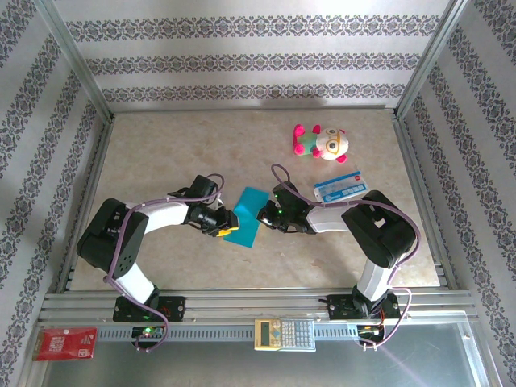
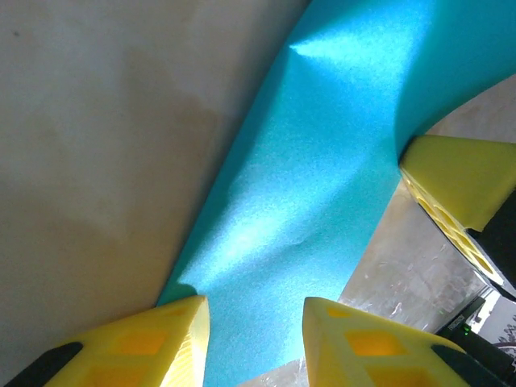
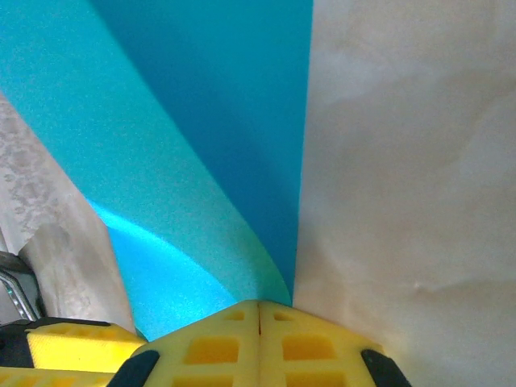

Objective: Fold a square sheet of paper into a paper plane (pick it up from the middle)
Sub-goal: Fold the paper in half at the center of the table.

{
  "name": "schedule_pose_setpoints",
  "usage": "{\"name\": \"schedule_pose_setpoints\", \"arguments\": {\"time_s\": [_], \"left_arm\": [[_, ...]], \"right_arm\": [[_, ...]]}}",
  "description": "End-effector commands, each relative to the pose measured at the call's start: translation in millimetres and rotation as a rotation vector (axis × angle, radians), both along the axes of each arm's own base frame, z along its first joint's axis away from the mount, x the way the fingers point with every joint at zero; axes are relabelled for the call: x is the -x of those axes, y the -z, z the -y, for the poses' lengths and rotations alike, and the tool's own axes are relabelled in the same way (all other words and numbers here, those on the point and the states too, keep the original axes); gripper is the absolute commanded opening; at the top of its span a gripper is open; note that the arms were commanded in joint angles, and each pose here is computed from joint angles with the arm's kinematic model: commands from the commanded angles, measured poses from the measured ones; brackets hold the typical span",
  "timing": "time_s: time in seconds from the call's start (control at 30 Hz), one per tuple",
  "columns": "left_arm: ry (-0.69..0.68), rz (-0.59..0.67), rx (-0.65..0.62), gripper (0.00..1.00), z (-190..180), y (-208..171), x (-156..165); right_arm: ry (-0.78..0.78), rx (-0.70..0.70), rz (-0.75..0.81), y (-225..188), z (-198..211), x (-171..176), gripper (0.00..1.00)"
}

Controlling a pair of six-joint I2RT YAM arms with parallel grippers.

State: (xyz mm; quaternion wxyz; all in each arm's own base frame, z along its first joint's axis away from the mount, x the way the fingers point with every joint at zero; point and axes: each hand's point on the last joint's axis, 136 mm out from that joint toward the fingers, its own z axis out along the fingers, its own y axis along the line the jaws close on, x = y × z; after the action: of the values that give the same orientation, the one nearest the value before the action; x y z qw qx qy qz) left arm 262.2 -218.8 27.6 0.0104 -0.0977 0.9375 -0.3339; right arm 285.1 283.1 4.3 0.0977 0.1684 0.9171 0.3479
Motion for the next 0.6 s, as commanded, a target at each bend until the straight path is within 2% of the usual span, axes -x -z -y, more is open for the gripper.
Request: {"name": "schedule_pose_setpoints", "arguments": {"time_s": [0.0, 0.13, 0.37, 0.57], "left_arm": [[-0.007, 0.03, 0.056, 0.38, 2.3, -22.2, -0.2], [0.005, 0.019, 0.079, 0.39, 5.5, -24.5, 3.0], [0.016, -0.061, -0.041, 0.38, -12.8, 13.1, 17.5], [0.03, -0.086, -0.095, 0.37, -23.8, 27.2, 25.6]], "right_arm": [[0.034, 0.435, -0.307, 91.9, 93.1, 81.3, 0.0], [0.034, 0.436, -0.308, 92.3, 93.3, 81.5, 0.0], [0.032, 0.436, -0.305, 91.8, 93.4, 81.6, 0.0], [0.033, 0.44, -0.308, 92.9, 94.3, 81.8, 0.0]]}}
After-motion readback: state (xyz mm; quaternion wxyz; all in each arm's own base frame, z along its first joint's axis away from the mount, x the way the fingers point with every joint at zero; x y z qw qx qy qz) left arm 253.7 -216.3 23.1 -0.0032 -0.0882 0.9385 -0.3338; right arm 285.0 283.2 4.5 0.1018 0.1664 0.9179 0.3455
